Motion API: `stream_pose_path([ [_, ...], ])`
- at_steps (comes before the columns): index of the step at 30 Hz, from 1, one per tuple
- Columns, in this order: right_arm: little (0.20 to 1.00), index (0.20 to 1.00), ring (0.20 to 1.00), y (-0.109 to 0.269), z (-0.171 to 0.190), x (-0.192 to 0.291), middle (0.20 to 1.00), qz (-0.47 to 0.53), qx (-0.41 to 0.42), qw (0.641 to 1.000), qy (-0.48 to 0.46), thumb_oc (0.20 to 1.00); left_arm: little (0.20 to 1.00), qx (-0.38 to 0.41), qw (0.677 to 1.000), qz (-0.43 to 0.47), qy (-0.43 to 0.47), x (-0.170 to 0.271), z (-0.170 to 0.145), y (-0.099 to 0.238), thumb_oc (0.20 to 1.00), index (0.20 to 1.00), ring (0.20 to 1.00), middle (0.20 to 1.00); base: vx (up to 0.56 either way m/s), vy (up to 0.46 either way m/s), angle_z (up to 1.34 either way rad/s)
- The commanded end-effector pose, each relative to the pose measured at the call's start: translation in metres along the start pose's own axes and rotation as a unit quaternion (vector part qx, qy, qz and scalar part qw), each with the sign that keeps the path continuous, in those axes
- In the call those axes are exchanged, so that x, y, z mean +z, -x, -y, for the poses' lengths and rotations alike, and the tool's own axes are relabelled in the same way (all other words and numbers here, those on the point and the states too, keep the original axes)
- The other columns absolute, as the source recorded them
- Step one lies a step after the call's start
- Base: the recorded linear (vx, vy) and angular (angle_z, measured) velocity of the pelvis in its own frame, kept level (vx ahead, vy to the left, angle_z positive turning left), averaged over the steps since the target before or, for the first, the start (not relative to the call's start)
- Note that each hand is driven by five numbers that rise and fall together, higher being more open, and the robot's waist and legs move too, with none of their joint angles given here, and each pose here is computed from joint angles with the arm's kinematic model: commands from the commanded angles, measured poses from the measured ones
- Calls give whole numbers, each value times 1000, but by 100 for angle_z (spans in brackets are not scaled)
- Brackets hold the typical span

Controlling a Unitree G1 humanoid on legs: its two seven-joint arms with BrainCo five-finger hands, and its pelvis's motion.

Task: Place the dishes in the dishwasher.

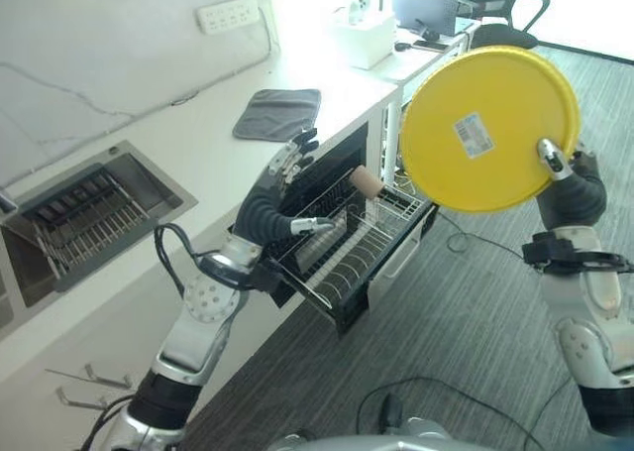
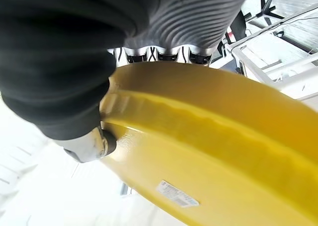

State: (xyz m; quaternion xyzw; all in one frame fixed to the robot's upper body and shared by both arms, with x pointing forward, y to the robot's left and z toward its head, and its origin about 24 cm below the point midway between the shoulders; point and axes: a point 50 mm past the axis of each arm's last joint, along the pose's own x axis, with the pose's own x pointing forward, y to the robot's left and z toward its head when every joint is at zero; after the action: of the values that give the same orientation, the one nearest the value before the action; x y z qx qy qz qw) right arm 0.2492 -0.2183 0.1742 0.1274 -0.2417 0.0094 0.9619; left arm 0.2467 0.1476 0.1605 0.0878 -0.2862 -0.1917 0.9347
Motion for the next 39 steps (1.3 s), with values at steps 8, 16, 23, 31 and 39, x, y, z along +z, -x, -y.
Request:
stream_pose_path([
  [8, 200, 200, 200, -1, -7, 53, 200, 141, 37, 989, 40, 200, 1000, -26, 998, 42, -33, 24, -4, -5, 1000, 1000, 1000, 1000, 138, 293, 22],
  [16, 200, 200, 200, -4, -12, 46, 200, 141, 45, 988, 36, 200, 1000, -96, 994, 10, -56, 16, 6, -10, 1000, 1000, 1000, 1000, 142, -274, 49],
  [23, 200, 200, 200, -11, -17, 44, 200, 114, 70, 991, 18, 200, 1000, -64, 996, -3, -68, 15, -3, -2, 1000, 1000, 1000, 1000, 29, -456, 35],
  [31, 200, 200, 200, -15, -21, 44, 200, 119, 76, 987, 79, 200, 1000, -47, 998, 4, -43, 10, -5, 8, 1000, 1000, 1000, 1000, -55, -73, 22],
  [39, 200, 200, 200, -1, -9, 43, 200, 113, 64, 976, 176, 200, 1000, 34, 993, -113, 11, -22, -27, 46, 1000, 1000, 1000, 1000, 75, 73, 11],
])
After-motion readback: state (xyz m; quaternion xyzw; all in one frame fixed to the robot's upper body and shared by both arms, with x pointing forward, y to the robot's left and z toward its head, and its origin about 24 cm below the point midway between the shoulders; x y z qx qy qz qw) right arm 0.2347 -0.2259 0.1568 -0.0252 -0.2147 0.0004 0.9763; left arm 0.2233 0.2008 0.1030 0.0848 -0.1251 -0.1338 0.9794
